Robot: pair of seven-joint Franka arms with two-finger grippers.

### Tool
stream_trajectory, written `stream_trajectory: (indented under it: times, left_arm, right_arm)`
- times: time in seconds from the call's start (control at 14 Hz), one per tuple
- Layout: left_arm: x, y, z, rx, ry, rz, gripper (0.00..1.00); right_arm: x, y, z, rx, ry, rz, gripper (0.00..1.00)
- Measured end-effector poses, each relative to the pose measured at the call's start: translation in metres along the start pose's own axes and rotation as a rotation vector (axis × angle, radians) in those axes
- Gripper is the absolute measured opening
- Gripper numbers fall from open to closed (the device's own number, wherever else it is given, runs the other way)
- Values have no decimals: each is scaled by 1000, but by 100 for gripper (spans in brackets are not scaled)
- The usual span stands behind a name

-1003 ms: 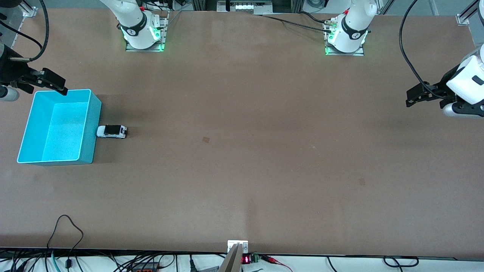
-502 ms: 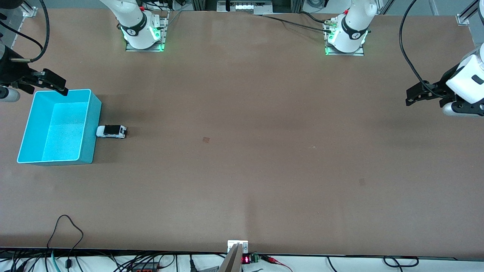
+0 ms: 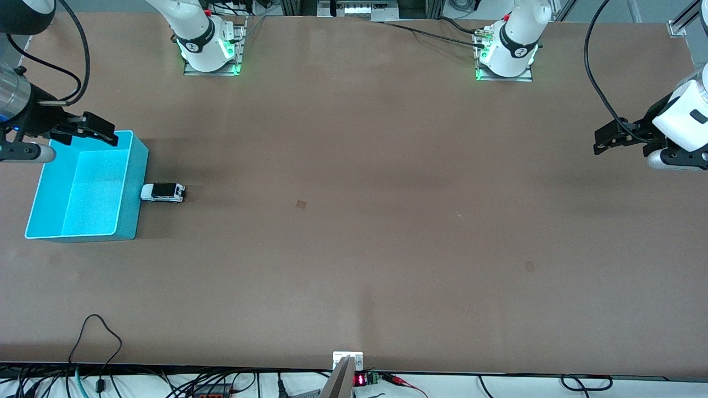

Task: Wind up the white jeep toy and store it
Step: 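Move the right gripper down to the jeep beside the bin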

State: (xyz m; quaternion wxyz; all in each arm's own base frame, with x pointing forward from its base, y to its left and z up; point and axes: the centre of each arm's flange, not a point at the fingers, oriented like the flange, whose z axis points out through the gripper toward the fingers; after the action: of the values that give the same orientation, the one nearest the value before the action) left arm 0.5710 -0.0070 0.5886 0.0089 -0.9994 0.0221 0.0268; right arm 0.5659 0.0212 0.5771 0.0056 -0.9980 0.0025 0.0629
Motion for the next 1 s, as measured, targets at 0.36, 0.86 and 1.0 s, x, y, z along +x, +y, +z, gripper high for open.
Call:
stream_trajectory:
  times: [0.36, 0.86, 1.0]
  left_arm:
    - [0, 0, 0, 0, 0, 0, 100]
    - [0, 0, 0, 0, 0, 0, 100]
    - [0, 0, 0, 0, 0, -1, 100]
  right_arm:
    - [-4, 0, 40, 11, -183, -147, 100]
    - [41, 31, 153, 76, -250, -697, 100]
    - [45, 42, 181, 72, -206, -842, 100]
